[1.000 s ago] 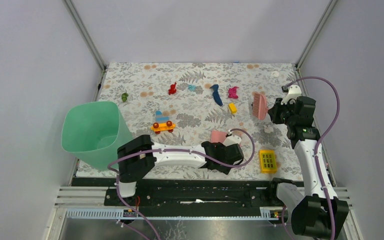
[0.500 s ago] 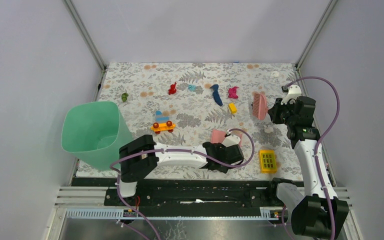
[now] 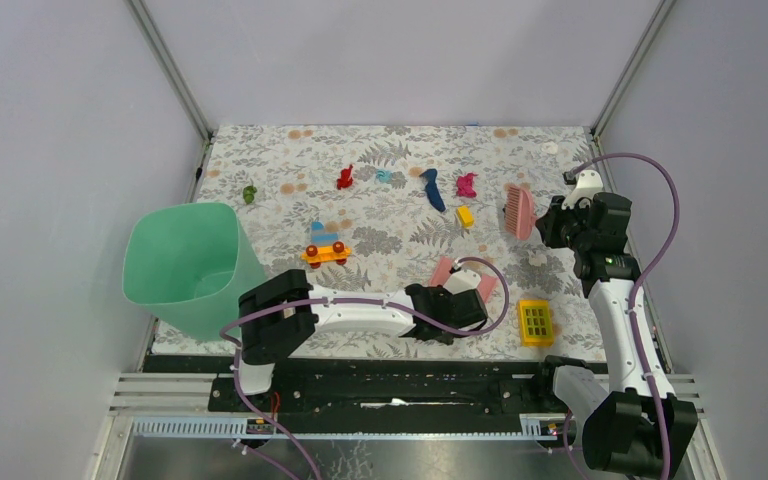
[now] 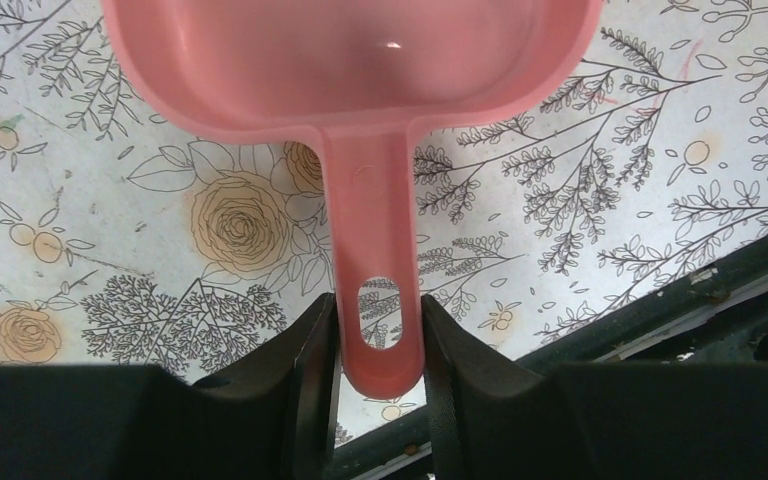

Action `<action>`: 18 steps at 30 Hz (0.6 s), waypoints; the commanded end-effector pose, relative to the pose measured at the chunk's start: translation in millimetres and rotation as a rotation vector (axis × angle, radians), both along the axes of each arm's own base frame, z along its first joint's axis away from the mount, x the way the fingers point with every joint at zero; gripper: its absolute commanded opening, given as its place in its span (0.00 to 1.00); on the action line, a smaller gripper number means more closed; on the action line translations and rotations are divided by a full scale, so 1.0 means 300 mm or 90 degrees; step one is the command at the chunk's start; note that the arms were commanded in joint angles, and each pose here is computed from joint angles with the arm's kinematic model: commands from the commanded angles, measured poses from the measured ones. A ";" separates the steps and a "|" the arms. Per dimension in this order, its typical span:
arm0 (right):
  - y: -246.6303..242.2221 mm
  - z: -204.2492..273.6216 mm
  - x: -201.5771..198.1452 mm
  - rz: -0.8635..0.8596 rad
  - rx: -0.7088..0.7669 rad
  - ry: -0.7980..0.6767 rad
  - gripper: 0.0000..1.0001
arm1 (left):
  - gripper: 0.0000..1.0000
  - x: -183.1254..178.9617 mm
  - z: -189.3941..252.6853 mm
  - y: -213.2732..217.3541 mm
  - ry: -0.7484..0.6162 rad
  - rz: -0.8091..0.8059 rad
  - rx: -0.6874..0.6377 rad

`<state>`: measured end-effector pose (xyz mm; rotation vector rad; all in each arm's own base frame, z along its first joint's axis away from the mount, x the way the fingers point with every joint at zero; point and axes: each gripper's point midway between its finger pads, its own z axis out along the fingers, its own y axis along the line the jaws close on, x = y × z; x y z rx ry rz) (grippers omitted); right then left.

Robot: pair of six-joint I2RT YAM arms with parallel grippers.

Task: Sweep away the paper scraps from the table

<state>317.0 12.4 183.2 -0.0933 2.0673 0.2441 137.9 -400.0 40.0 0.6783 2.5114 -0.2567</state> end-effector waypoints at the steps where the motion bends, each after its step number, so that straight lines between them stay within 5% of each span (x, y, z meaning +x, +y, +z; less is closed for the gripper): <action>1: 0.009 0.035 0.006 0.016 -0.001 -0.026 0.00 | 0.30 0.041 0.038 -0.010 -0.037 0.013 -0.001; 18: 0.015 0.036 0.006 0.021 0.003 -0.026 0.00 | 0.00 0.189 0.239 0.230 -0.098 0.038 0.034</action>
